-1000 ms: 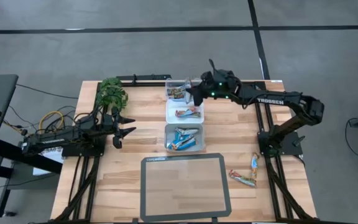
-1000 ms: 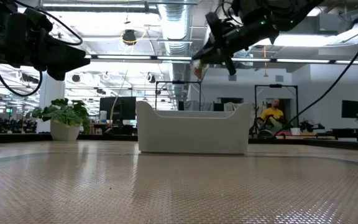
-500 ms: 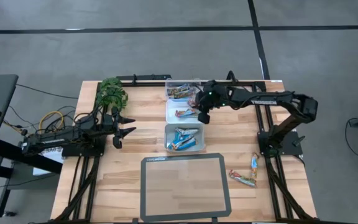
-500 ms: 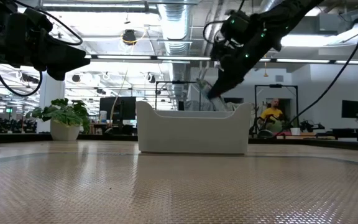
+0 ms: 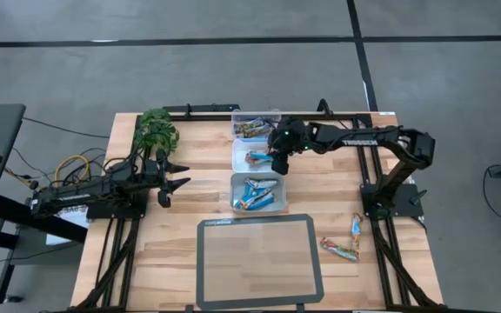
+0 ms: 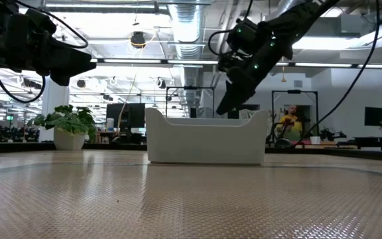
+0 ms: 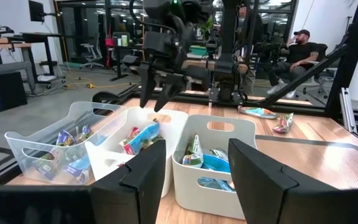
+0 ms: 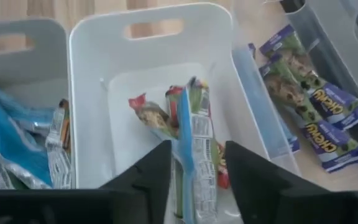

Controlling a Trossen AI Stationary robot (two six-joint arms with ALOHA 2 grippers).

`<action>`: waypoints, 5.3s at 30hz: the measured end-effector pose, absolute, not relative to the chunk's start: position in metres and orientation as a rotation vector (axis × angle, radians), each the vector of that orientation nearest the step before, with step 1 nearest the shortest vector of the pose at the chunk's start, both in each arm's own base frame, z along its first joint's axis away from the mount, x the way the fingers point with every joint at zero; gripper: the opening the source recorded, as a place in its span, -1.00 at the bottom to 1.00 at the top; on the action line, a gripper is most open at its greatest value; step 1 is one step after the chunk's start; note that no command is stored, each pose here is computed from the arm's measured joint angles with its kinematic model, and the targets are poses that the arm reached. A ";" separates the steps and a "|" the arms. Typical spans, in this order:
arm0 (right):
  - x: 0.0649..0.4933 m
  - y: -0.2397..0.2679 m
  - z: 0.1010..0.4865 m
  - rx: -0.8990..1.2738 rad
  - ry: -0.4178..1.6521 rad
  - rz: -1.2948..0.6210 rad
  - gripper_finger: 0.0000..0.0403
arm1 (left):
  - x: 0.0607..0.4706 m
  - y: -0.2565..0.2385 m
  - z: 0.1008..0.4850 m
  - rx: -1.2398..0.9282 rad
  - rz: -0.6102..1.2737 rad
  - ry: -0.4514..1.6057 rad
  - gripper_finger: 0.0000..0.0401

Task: Pick and place Granola Bars by type
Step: Put the red granola bar into the white bin, then put the orange granola bar into the gray bin

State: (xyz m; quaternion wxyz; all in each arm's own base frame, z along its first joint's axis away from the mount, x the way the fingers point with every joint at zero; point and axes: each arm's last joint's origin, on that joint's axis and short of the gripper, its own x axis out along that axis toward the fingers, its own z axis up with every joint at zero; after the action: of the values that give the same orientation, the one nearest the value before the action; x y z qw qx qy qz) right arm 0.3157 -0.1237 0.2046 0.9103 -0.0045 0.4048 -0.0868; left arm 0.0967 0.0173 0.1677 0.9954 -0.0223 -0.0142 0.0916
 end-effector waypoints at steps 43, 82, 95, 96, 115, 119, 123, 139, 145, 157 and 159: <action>0.219 0.129 0.182 0.704 1.730 -0.008 0.10 | 0.097 0.017 0.167 -0.045 0.186 -0.023 -0.17; 0.227 0.152 0.153 0.505 1.581 -0.146 -0.82 | 0.097 0.017 0.167 -0.045 0.186 -0.018 -0.17; 0.264 0.095 0.239 0.752 0.927 0.042 -0.82 | 0.097 0.017 0.167 -0.045 0.186 -0.018 -0.17; 0.267 0.088 0.245 0.764 0.874 0.048 -0.82 | 0.097 0.017 0.167 -0.045 0.185 -0.017 -0.17; 0.291 -0.053 0.280 0.364 0.321 -0.312 -0.83 | 0.097 0.017 0.167 -0.045 0.185 -0.017 -0.17; 0.293 -0.071 0.273 0.097 0.408 -0.373 -0.81 | 0.097 0.017 0.167 -0.045 0.185 -0.017 -0.17; 0.303 -0.085 0.267 -0.111 0.530 -0.315 -0.80 | 0.097 0.017 0.167 -0.045 0.185 -0.018 -0.17; 0.346 -0.100 0.234 -0.331 0.896 -0.138 -0.42 | 0.097 0.017 0.167 -0.045 0.186 -0.018 -0.17; 0.343 -0.100 0.240 -0.213 0.893 -0.190 -0.14 | 0.097 0.018 0.167 -0.046 0.186 -0.018 -0.17; 0.302 -0.075 0.310 0.528 0.647 -0.214 0.09 | 0.097 0.018 0.167 -0.045 0.186 -0.018 -0.17; 0.297 -0.064 0.318 0.638 0.643 -0.123 0.08 | 0.097 0.017 0.167 -0.045 0.186 -0.018 -0.17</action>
State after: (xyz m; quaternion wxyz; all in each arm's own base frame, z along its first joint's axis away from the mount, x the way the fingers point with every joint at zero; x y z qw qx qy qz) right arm 0.2971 -0.0644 0.3176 0.8973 0.3080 0.3104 -0.0593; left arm 0.0973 0.0175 0.1669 0.9954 -0.0227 -0.0089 0.0930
